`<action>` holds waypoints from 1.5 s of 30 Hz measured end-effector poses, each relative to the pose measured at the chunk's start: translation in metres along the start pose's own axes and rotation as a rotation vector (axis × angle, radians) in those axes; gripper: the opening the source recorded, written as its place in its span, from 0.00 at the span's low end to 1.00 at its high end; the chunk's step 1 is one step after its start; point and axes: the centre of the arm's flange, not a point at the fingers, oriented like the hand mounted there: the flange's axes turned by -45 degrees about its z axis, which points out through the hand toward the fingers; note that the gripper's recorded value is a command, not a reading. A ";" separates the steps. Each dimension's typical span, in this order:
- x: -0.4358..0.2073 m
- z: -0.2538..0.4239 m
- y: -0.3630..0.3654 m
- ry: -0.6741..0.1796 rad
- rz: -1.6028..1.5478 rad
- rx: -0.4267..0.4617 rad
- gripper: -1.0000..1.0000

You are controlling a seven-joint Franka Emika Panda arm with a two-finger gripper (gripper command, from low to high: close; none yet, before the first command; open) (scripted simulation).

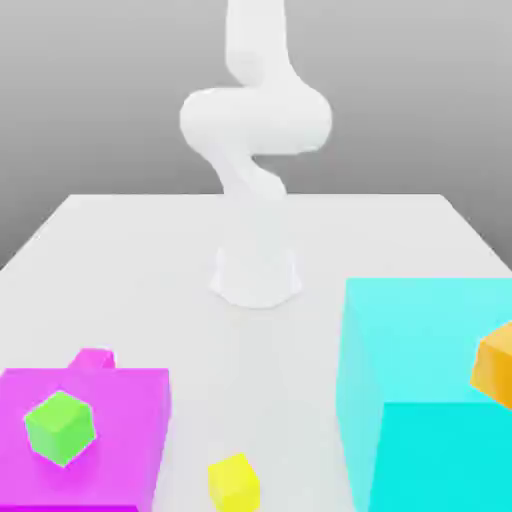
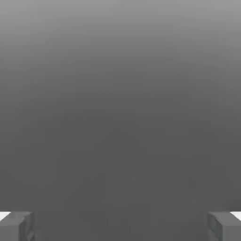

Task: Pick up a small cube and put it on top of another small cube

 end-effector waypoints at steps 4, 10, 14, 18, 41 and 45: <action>-0.037 0.101 0.056 -0.153 0.008 -0.066 0.50; -0.138 0.213 0.139 -0.378 0.041 -0.108 0.50; -0.227 0.260 0.181 -0.519 0.077 -0.100 0.50; -0.327 0.284 0.210 -0.650 0.137 -0.069 0.50; -0.384 0.299 0.212 -0.721 0.153 -0.031 0.00; -0.337 0.307 0.212 -0.722 0.046 0.009 0.00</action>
